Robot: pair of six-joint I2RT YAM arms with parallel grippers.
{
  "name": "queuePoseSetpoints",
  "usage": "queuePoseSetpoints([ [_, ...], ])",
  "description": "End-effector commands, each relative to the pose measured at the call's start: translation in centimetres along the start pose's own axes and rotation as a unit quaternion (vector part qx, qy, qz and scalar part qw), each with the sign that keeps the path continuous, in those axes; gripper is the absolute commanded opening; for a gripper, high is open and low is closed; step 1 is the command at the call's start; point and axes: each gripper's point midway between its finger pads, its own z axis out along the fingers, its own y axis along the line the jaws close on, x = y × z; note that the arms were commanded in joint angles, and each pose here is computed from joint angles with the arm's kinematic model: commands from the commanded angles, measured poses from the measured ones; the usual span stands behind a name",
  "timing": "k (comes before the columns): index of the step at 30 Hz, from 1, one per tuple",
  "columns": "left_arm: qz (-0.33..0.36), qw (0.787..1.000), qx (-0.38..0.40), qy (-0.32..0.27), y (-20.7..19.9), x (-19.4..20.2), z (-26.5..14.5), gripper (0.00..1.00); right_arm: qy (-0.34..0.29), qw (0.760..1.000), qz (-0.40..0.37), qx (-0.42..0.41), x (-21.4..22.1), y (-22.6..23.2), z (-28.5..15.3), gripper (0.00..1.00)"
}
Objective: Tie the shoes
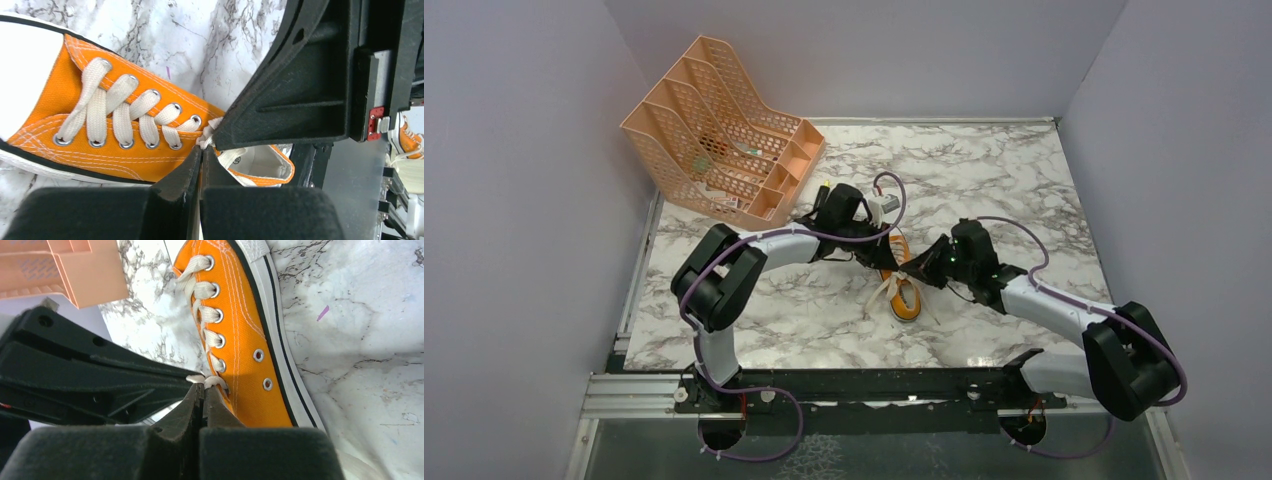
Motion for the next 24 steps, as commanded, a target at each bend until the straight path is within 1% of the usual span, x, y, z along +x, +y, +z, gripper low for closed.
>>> queuePoseSetpoints([
  [1,0.035,0.998,-0.011,-0.044,-0.7,-2.7,-0.9,0.00,0.002,0.997,-0.079,-0.005,-0.2,0.8,-0.9,0.01],
  [2,0.036,0.998,-0.012,-0.047,-0.7,-2.8,-1.0,0.00,0.005,0.996,-0.094,-0.004,-0.2,0.9,-1.1,0.00],
  [3,0.035,0.998,-0.014,-0.049,-0.7,-2.9,-1.1,0.00,0.013,0.994,-0.107,0.007,0.0,0.5,-1.2,0.03],
  [6,0.036,0.998,-0.013,-0.053,-0.9,-3.2,-1.3,0.00,0.029,0.988,-0.152,0.005,0.2,0.6,-1.5,0.14],
  [9,0.032,0.998,-0.008,-0.051,-1.0,-3.2,-1.1,0.00,0.034,0.981,-0.190,0.010,0.0,0.8,-2.0,0.22],
  [11,0.029,0.998,-0.004,-0.047,-1.1,-3.2,-1.0,0.00,0.036,0.972,-0.233,0.016,-0.4,1.0,-2.5,0.27],
  [12,0.027,0.999,-0.005,-0.048,-1.0,-3.2,-1.0,0.00,0.037,0.966,-0.257,0.023,-0.6,1.0,-2.8,0.31],
  [16,0.024,0.999,0.002,-0.047,-1.3,-3.5,-0.9,0.00,0.029,0.937,-0.343,0.054,-2.2,0.3,-4.0,0.55],
  [17,0.023,0.999,0.003,-0.046,-1.3,-3.5,-0.9,0.00,0.027,0.931,-0.360,0.049,-2.6,0.4,-4.2,0.58],
  [19,0.020,0.999,0.006,-0.045,-1.4,-3.5,-0.9,0.00,0.033,0.918,-0.396,0.013,-3.0,1.5,-4.2,0.60],
  [21,0.019,0.999,0.006,-0.045,-1.4,-3.5,-0.9,0.00,0.044,0.901,-0.432,-0.023,-3.1,2.8,-3.7,0.59],
  [24,0.015,0.999,0.008,-0.045,-1.4,-3.5,-0.9,0.00,0.056,0.876,-0.474,-0.066,-3.0,4.2,-2.5,0.50],
])
